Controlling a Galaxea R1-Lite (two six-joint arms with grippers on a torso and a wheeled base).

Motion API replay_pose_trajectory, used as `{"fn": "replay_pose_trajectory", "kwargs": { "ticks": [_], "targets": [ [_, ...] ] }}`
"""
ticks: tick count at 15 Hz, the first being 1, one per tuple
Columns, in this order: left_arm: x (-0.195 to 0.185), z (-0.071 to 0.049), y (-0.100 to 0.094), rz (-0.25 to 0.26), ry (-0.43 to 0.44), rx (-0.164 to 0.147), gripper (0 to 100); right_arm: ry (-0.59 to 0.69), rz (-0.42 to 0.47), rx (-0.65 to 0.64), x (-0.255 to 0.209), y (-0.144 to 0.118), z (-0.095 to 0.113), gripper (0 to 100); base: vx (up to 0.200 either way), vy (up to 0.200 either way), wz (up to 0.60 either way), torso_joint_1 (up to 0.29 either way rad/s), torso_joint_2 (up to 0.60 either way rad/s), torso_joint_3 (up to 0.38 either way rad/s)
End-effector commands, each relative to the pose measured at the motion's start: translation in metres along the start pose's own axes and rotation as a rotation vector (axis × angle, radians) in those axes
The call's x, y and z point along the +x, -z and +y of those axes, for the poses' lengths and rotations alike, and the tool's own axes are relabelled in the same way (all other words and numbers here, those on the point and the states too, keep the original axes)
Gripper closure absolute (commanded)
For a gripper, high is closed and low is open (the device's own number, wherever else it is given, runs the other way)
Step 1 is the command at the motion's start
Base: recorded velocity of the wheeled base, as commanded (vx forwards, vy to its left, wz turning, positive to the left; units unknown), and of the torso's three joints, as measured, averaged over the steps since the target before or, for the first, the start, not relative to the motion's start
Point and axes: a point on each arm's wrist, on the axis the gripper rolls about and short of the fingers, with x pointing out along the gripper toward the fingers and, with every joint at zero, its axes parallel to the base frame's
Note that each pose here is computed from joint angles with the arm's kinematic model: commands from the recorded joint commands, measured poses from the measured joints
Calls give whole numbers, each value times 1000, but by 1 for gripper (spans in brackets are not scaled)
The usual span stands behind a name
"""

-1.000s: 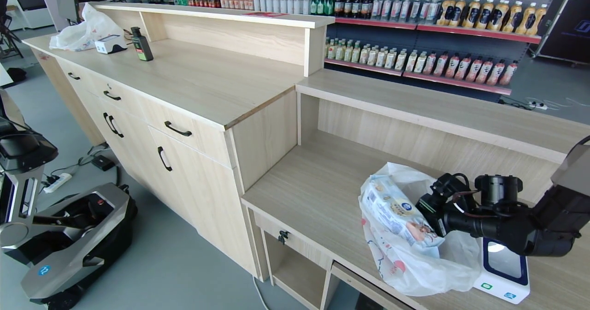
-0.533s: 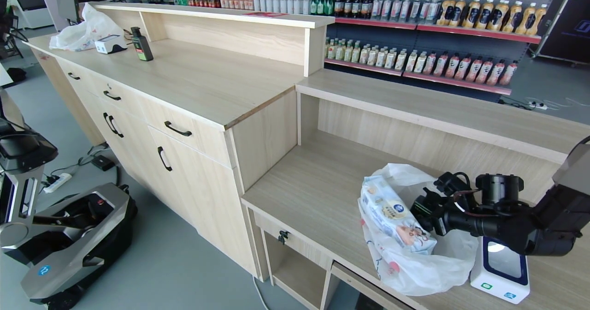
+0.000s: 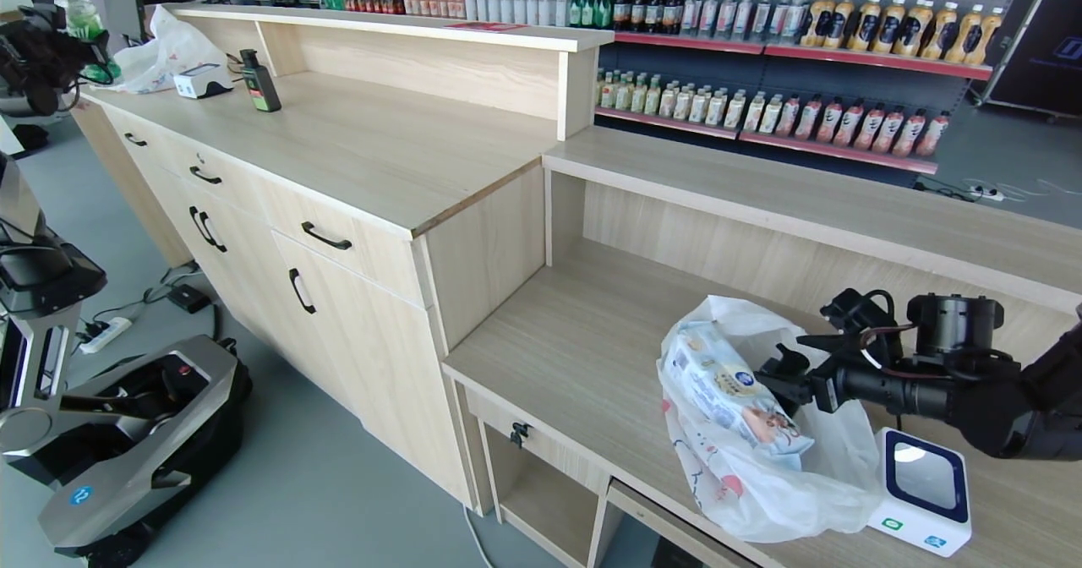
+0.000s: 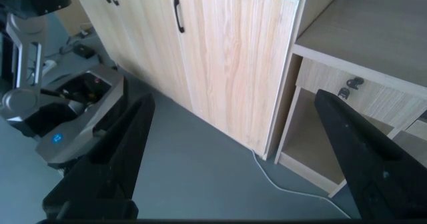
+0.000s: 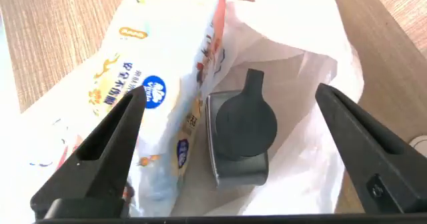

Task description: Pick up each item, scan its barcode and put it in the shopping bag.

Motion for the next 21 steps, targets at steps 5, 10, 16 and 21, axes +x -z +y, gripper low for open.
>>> {"fn": "replay_pose_trajectory", "kwargs": {
  "ticks": [5,10,16,21],
  "targets": [
    [0,0,0,0,0,0,0,91,-148,-112,-100,-86,25,0,0,0,0,0,0,0],
    [0,0,0,0,0,0,0,246,-315,-288,-165,-137,41,0,0,0,-480,-73,158,101],
    [0,0,0,0,-2,0,0,569,-140,-33,-257,-197,67,0,0,0,-600,-154,388,224],
    [0,0,0,0,0,0,0,675,-132,101,-292,-148,113,0,0,0,0,-47,119,74]
  ]
}}
